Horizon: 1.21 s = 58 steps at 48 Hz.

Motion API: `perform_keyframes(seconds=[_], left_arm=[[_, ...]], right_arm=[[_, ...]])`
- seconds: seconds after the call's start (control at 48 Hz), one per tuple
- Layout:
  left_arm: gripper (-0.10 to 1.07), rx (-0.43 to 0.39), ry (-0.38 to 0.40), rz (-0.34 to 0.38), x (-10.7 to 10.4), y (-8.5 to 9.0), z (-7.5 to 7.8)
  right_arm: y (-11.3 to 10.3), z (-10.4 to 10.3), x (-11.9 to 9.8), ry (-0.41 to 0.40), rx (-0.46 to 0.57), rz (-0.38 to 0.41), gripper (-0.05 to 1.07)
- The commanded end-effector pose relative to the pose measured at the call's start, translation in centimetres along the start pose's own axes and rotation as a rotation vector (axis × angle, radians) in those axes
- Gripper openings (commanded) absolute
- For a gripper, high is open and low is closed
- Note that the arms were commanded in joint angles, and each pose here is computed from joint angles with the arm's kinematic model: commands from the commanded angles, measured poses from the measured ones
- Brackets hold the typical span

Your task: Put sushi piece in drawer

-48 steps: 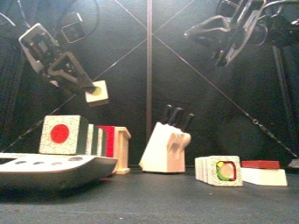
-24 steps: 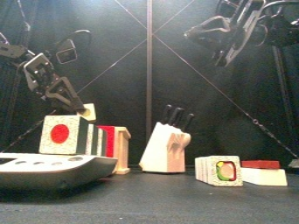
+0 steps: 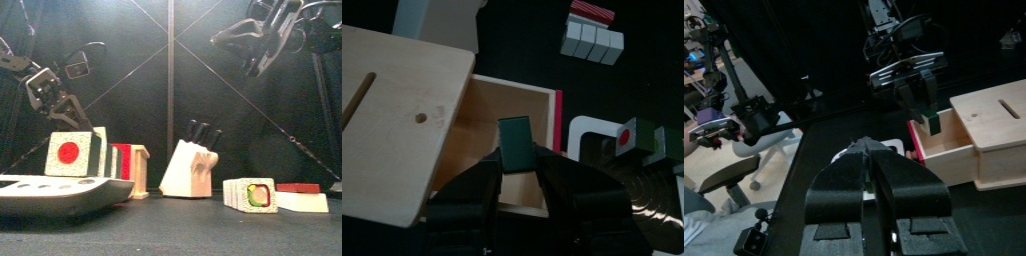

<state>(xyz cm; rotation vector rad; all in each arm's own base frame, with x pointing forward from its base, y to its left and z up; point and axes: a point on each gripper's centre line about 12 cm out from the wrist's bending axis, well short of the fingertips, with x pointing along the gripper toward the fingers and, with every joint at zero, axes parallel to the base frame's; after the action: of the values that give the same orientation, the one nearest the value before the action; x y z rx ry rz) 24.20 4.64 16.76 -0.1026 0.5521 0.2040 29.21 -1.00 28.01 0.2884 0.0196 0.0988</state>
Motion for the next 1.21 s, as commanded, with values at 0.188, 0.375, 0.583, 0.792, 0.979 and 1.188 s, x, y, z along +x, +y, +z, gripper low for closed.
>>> perform_keyframes(seconds=[0.188, 0.375, 0.583, 0.792, 0.979, 1.188], left_arm=[[0.82, 0.001, -0.018, 0.001, 0.1, 0.0, 0.6], [0.82, 0.006, -0.034, -0.004, 0.1, -0.1, 1.0], [0.82, 0.009, -0.075, -0.006, 0.1, -0.2, 1.5], [0.82, 0.007, -0.086, -0.006, 0.1, -0.2, 1.6], [0.82, 0.007, -0.085, -0.010, 0.1, -0.3, 1.6], [0.82, 0.012, -0.097, -0.020, 0.1, -0.6, 2.1]], right_arm=[[0.2, 0.8, 0.1, -0.028, -0.003, 0.007, 0.37], [0.2, 0.8, 0.1, -0.026, -0.003, 0.008, 0.37], [0.1, 0.7, 0.1, -0.026, -0.003, 0.007, 0.37], [0.2, 0.7, 0.1, -0.025, -0.004, 0.009, 0.37], [0.0, 0.6, 0.3, -0.020, -0.006, 0.005, 0.37], [-0.1, 0.5, 0.3, -0.016, -0.003, 0.001, 0.37]])
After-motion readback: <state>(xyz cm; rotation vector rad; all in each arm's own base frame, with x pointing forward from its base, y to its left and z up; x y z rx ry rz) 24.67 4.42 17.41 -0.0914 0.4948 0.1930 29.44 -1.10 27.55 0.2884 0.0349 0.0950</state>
